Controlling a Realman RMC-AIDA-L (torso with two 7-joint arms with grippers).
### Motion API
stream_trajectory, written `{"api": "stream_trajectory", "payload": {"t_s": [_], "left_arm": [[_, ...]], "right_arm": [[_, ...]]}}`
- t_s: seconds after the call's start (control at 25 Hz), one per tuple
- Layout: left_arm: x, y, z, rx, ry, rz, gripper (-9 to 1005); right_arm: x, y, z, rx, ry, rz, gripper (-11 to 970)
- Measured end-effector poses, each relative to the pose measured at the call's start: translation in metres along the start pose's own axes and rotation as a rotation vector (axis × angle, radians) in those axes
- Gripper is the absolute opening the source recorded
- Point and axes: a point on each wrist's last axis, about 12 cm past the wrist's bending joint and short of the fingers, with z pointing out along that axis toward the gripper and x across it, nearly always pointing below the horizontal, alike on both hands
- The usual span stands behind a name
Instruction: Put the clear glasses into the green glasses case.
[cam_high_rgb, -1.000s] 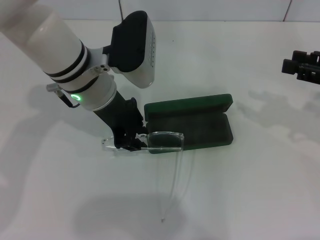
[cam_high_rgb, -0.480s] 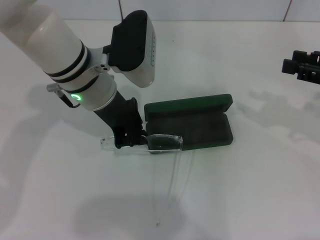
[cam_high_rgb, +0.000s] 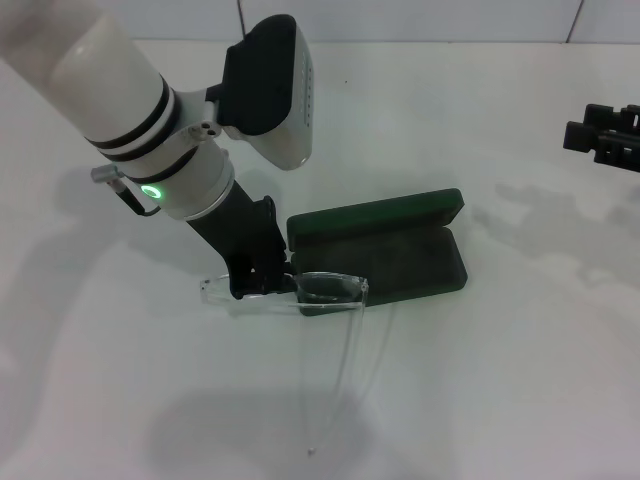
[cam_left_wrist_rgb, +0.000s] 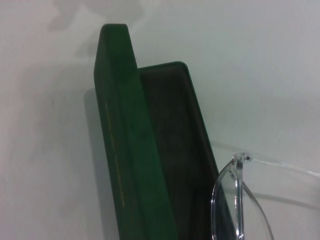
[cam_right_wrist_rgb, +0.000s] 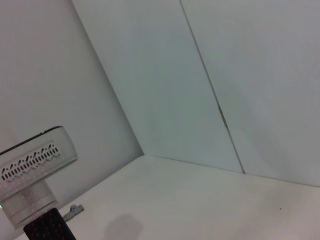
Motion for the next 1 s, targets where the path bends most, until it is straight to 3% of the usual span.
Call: {"api": "stream_trajectory", "payload": {"t_s": [0.56, 0.72, 1.0], "left_arm": [[-0.019, -0.007, -0.026, -0.010, -0.062, 0.028, 70], [-0.024, -0.013, -0.044, -0.012, -0.116, 0.039, 70], [-0.028, -0.021, -0.088, -0.082, -0.326, 0.008, 69]], "right_arm": [[0.004, 0.001, -0.015, -0.042, -0.044, 0.023, 479], [0.004, 0.004, -0.014, -0.069, -0.037, 0.012, 478], [0.006, 0.011, -0.017, -0.127, -0.027, -0.012, 477]]}}
